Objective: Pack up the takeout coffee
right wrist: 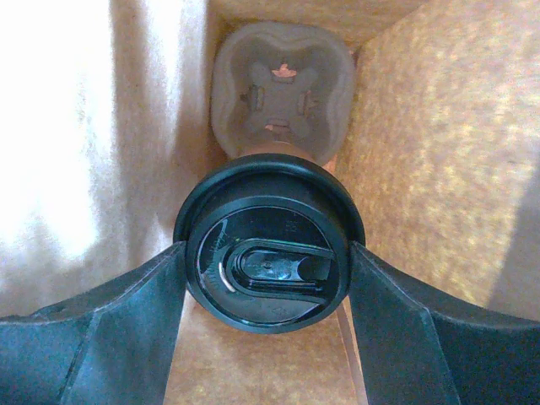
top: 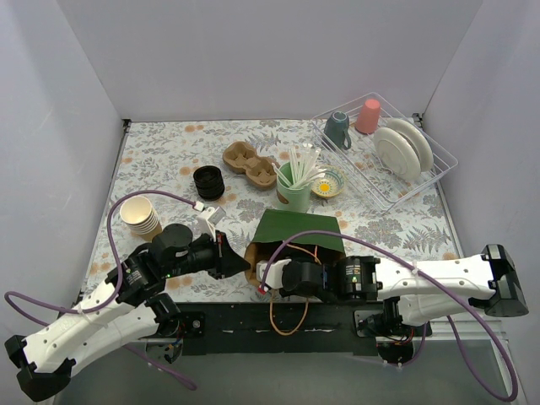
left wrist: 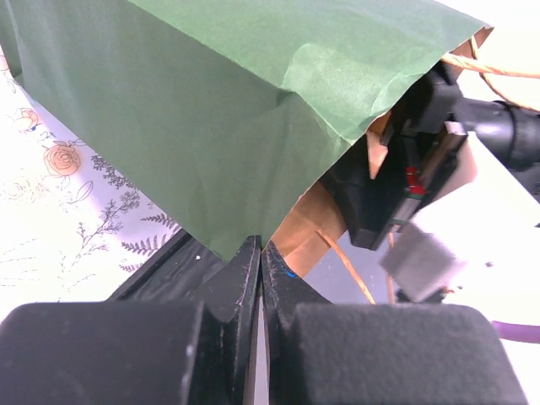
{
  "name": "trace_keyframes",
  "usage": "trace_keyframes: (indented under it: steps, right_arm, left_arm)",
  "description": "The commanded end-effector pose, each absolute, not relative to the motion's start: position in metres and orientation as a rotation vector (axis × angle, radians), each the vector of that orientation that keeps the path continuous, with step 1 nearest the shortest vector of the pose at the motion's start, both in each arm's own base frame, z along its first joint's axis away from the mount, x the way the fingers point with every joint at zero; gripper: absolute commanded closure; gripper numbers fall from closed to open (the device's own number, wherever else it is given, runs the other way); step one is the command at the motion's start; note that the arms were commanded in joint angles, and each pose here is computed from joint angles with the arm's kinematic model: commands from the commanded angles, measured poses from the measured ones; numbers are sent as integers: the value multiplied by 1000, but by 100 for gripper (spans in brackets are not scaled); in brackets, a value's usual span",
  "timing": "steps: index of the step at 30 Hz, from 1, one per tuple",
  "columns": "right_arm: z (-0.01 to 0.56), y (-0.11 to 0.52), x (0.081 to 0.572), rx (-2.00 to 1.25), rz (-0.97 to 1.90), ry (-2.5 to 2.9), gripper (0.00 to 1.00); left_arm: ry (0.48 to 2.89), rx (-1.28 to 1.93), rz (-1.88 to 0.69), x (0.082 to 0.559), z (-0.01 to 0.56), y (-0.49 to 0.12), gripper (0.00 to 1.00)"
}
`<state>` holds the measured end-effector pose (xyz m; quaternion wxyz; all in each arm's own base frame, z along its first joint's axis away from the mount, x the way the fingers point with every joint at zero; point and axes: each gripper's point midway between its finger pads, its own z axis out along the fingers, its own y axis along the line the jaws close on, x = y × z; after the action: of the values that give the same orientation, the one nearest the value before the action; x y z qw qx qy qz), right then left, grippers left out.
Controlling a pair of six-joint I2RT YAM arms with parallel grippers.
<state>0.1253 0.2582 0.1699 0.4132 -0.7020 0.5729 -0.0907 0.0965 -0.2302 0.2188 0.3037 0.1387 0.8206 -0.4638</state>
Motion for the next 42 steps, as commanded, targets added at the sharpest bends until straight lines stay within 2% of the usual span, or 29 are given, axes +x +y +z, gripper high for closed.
trace_keyframes:
  steps: [1,20,29,42]
  right_arm:
    - [172,267,130,-1763,-193,1407,62]
    - [160,266,141,-1857,-107,1456,64]
    - [182,260,151,-1852,-127,1445,64]
    - [151,268,166,-1885,-129,1409,66]
  left_arm:
    - [2135,362,-1264,97,237,-232,100]
    - [2137,378,-1271,98,235,-237,100]
    - [2137,378,-1270,94,229,-232,100]
    - [2167,405,-1275,91,226,-235,100]
